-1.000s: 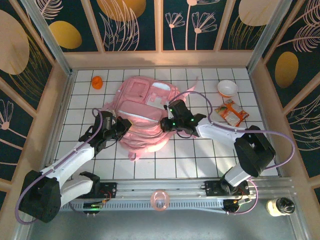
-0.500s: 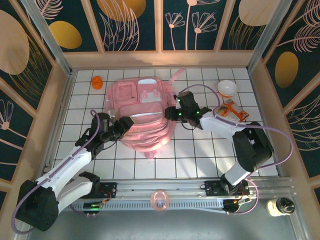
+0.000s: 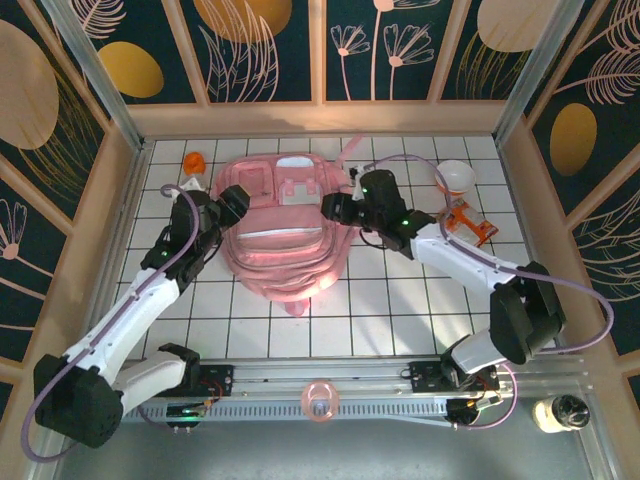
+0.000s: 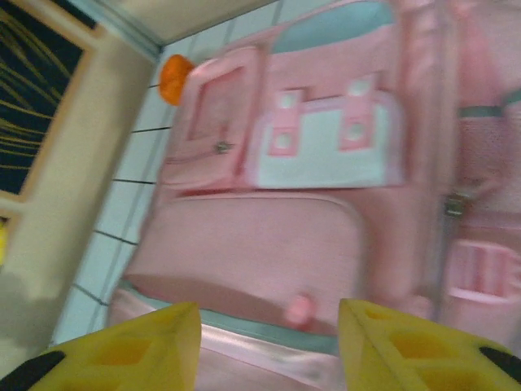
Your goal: Pack the student bag
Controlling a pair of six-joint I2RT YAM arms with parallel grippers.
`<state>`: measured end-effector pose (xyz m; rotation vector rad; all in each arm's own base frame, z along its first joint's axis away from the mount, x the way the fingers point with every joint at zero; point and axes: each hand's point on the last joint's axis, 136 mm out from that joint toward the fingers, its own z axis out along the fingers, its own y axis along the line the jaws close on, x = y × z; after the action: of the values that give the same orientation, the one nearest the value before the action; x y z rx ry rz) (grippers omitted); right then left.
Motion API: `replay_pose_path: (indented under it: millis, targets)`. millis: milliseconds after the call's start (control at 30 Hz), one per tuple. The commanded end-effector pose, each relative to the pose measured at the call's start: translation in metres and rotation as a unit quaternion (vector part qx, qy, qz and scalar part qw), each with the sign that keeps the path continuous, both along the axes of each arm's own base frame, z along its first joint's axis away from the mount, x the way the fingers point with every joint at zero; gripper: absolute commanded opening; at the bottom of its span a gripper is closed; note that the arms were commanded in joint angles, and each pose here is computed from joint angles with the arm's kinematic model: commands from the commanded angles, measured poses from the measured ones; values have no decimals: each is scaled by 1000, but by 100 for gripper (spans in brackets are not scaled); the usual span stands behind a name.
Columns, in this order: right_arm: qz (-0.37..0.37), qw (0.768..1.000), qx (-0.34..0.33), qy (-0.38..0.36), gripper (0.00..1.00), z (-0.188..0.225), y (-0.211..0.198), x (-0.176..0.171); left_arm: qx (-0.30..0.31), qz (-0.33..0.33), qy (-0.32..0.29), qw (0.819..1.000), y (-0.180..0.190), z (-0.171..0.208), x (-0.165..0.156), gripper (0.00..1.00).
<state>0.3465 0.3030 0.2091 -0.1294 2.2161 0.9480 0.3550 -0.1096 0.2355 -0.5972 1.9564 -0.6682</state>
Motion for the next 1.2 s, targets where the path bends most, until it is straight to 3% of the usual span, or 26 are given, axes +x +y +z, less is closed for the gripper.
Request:
replay_pose_path:
  millis: [0, 167, 300, 500, 700, 867, 1000, 1167]
  targets:
    - [27, 999, 33, 5, 44, -2, 30, 6, 39, 26, 4, 999, 13, -18, 12, 63]
    - [-6, 998, -6, 67, 41, -78, 23, 13, 58, -3, 74, 996, 5, -101, 11, 54]
    - [-36, 991, -37, 124, 38, -145, 2, 1, 34, -45, 134, 989, -10, -168, -7, 52]
    - [-70, 982, -39, 171, 38, -182, -27, -26, 8, -76, 156, 985, -40, -202, -23, 52]
    - [-129, 973, -81, 174, 38, -178, -82, -32, -26, -132, 153, 979, -108, -202, -23, 53]
    - [-164, 966, -95, 178, 39, -174, -128, -39, -28, -150, 140, 978, -140, -194, -17, 56]
    - [-163, 968, -92, 165, 43, -164, -148, -33, -14, -132, 116, 984, -133, -174, -10, 60]
    - [-178, 977, -100, 62, 54, -86, -172, -5, 91, -59, 17, 994, -84, -95, 7, 76]
